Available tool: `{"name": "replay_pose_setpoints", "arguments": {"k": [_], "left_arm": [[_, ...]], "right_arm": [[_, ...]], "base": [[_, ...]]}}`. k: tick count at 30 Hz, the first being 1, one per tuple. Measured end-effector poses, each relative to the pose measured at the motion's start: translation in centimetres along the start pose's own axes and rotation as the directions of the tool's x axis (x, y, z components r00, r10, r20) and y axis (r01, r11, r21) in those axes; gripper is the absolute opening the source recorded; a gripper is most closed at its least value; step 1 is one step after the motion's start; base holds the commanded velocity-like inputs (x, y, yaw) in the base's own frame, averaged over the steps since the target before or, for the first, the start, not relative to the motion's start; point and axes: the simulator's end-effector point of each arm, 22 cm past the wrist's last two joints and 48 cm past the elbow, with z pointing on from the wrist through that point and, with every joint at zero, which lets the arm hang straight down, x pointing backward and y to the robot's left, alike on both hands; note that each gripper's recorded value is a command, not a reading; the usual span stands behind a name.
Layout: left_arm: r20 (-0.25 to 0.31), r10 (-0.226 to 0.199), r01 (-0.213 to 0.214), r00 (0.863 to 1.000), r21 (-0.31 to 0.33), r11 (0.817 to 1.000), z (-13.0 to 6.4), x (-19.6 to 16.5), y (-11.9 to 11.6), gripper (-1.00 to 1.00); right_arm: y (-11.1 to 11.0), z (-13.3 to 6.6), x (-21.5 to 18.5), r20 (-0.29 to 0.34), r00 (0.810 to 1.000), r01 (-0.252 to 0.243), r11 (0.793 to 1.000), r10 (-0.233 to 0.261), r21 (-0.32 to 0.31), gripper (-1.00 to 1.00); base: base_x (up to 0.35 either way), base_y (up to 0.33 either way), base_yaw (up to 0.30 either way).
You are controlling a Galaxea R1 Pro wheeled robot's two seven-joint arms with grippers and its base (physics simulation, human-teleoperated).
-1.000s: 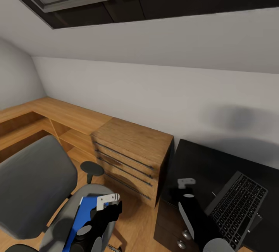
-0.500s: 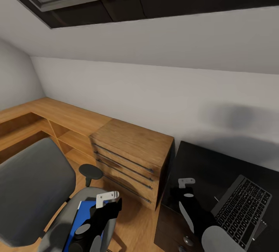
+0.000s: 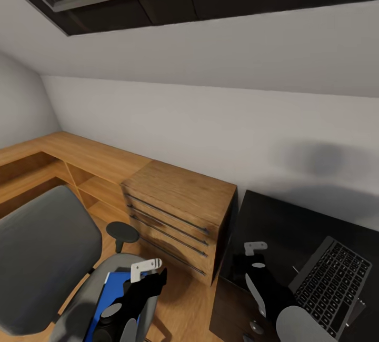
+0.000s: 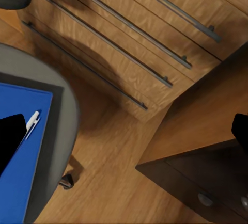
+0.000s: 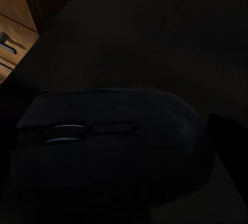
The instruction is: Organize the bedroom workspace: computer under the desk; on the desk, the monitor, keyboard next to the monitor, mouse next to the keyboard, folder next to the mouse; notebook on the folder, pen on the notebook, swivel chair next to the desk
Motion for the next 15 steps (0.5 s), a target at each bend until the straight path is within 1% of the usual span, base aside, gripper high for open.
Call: {"name": "replay_pose_setpoints", "arguments": {"k": [7,15], "left_arm": [[0.0,0.0,0.0,1.0,0.0,1.0,0.63,0.47,0.18,1.0],[0.0,-0.001,0.001,1.0,0.001,1.0,0.81,0.6,0.21,1.0]], "right_arm": [[0.14,0.66,0.52,-0.005,1.0,0.001,1.0,-0.001,0.0,-1.0],[0.27,0.85,0.78,-0.01,1.0,0.003,1.0,-0.003,-0.001,-1.0]], "base": [[0.0,0.0,0.0],[0.0,0.0,0.0]]}}
